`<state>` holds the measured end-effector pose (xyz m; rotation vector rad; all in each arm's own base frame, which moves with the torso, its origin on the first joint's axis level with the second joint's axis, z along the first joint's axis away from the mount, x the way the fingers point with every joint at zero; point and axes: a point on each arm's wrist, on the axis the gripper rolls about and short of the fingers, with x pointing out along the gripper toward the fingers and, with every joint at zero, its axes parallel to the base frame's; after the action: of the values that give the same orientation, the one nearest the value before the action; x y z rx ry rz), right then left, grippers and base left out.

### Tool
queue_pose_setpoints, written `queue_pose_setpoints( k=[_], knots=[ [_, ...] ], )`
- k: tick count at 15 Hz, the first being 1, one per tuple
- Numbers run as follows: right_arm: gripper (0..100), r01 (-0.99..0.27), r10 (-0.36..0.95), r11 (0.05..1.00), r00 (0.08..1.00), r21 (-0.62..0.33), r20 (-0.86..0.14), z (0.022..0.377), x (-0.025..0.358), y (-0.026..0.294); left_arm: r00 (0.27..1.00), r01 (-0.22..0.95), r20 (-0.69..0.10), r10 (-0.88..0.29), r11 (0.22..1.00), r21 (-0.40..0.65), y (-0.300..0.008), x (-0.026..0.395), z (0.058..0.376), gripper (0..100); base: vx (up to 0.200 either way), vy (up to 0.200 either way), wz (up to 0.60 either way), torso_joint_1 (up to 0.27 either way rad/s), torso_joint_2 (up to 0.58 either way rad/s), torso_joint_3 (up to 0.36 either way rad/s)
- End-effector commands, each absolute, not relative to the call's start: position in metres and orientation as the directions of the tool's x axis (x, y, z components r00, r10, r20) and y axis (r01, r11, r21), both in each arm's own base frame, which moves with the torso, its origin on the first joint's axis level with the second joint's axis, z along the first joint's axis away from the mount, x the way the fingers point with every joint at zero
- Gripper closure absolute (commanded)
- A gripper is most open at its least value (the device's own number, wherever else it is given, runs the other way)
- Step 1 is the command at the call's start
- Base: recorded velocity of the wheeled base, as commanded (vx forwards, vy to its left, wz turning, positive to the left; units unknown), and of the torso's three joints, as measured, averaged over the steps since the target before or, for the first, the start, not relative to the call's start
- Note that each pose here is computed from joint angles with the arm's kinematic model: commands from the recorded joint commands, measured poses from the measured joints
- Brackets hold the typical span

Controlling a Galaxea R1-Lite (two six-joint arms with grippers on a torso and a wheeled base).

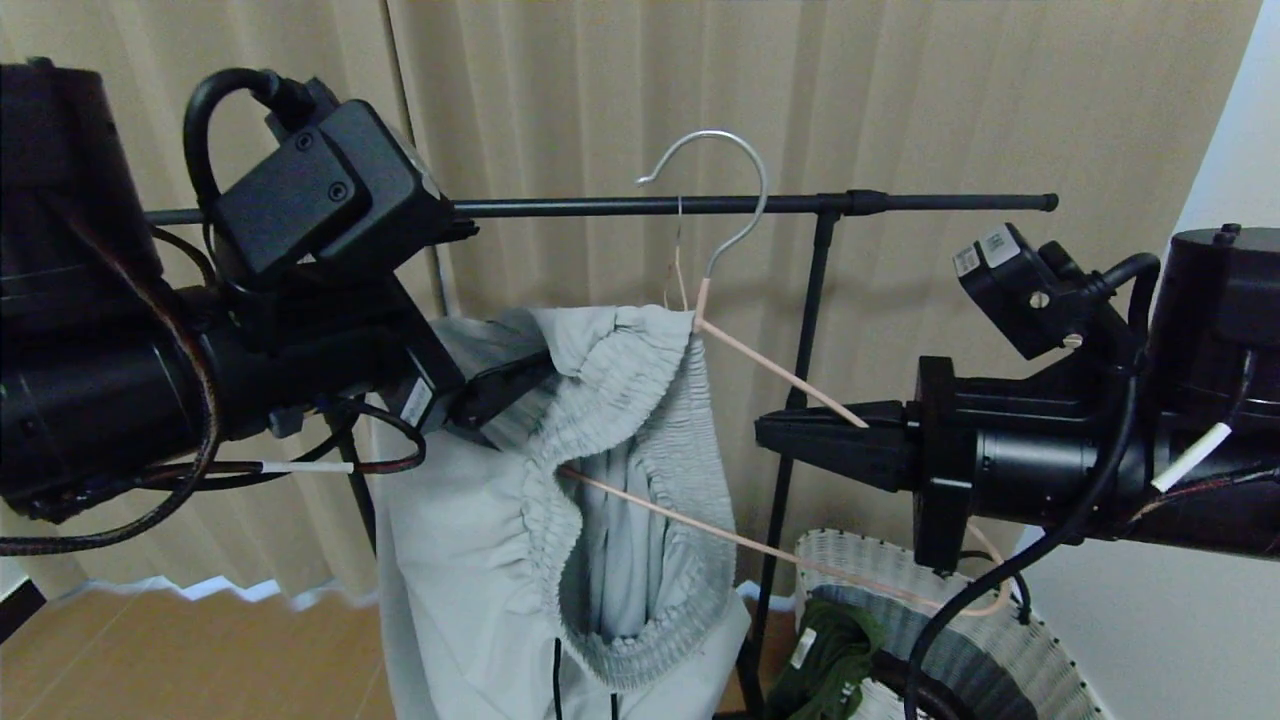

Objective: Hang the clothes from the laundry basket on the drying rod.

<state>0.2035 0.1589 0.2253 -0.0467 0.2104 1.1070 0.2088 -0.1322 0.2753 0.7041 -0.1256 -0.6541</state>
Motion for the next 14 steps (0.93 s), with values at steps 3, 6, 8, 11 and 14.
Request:
queue_pose_setpoints(
  k=[3, 6, 8, 11, 14],
  knots=[
    [100, -0.911, 0.902, 0.407, 0.39, 0.063, -0.183, 0.227, 0.194, 0.163, 0.776, 0.546, -0.132, -0.617, 0.552, 0.63, -0.136, 0.212, 0.268, 0, 0.0, 0.0, 0.0, 0.0, 0.0, 0.0],
    [100, -0.924, 0.914, 0.377, 0.36, 0.065, -0.186, 0.225, 0.187, 0.167, 0.766, 0.562, -0.147, -0.626, 0.54, 0.626, -0.135, 0.211, 0.263, 0, 0.0, 0.0, 0.0, 0.0, 0.0, 0.0],
    [100, -0.928, 0.918, 0.367, 0.35, 0.065, -0.186, 0.225, 0.184, 0.168, 0.765, 0.563, -0.149, -0.626, 0.54, 0.626, -0.135, 0.211, 0.263, 100, 0.0, 0.0, 0.0, 0.0, 0.0, 0.0],
    [100, -0.943, 0.932, 0.328, 0.314, 0.056, -0.182, 0.225, 0.178, 0.168, 0.755, 0.574, -0.153, -0.637, 0.531, 0.624, -0.137, 0.211, 0.262, 100, 0.0, 0.0, 0.0, 0.0, 0.0, 0.0],
    [100, -0.951, 0.941, 0.302, 0.288, 0.059, -0.177, 0.226, 0.176, 0.167, 0.717, 0.611, -0.162, -0.678, 0.5, 0.614, -0.138, 0.212, 0.259, 100, 0.0, 0.0, 0.0, 0.0, 0.0, 0.0]
  ],
)
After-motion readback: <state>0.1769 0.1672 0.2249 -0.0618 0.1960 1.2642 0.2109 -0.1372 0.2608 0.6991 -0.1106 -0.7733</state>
